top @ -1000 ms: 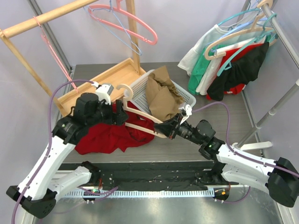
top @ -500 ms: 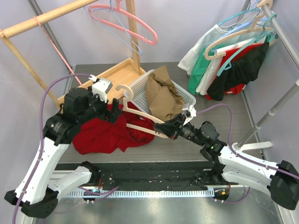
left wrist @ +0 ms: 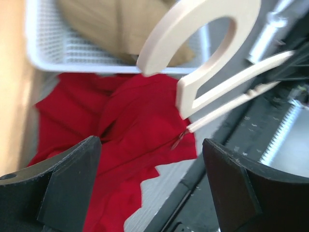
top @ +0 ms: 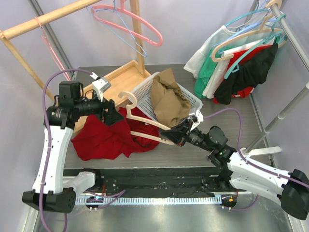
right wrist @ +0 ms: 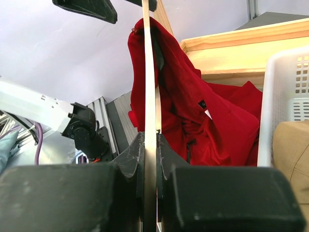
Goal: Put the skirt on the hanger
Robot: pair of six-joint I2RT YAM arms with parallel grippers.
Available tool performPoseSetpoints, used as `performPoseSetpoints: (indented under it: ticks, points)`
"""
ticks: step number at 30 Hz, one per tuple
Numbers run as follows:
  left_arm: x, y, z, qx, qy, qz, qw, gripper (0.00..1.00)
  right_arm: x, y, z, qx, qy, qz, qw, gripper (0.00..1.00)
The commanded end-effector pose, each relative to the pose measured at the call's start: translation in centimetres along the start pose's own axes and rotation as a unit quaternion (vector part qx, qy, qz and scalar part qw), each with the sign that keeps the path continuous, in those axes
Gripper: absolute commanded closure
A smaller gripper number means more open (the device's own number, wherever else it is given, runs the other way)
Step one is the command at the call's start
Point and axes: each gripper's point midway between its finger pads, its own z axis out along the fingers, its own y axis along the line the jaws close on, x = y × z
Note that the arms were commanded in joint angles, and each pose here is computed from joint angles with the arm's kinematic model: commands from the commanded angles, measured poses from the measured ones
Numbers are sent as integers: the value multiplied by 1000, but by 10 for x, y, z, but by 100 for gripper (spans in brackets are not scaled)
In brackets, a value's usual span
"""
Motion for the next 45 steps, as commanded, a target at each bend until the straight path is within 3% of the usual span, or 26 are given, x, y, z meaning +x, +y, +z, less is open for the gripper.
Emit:
performPoseSetpoints:
  ticks: [1, 7, 14, 27, 37, 38, 39, 41, 42, 43, 45]
  points:
    - [-12, -34, 0, 154, -26, 12, 988, 9, -49, 28, 3, -49, -67, -18, 996, 99]
    - [-11, -23, 3, 166, -25, 30, 985, 8, -49, 32, 8, -59, -51, -16, 997, 99]
    - [1, 2, 10, 174, -45, -9, 984, 8, -54, 28, 9, -54, -43, -20, 997, 99]
    - [19, 6, 30, 202, -36, -57, 977, 10, -61, 31, 18, -82, -32, -13, 996, 99]
    - [32, 0, 44, 221, -1, -80, 972, 41, -76, 31, 28, -100, -27, -13, 995, 99]
    - [31, -2, 44, 225, -3, -79, 971, 46, -79, 30, 28, -100, -31, -11, 994, 99]
    - [32, -2, 44, 225, -2, -81, 971, 58, -80, 30, 29, -101, -33, -10, 994, 99]
    - [32, -11, 47, 240, 2, -78, 968, 69, -80, 27, 31, -96, -28, -5, 995, 99]
    - [31, -11, 47, 238, 3, -82, 968, 86, -84, 27, 32, -94, -31, -6, 995, 99]
    - [30, -11, 47, 238, 4, -87, 967, 94, -85, 26, 33, -88, -30, -5, 996, 99]
    - [25, -6, 49, 221, 3, -106, 969, 100, -89, 18, 36, -62, -25, -6, 998, 99]
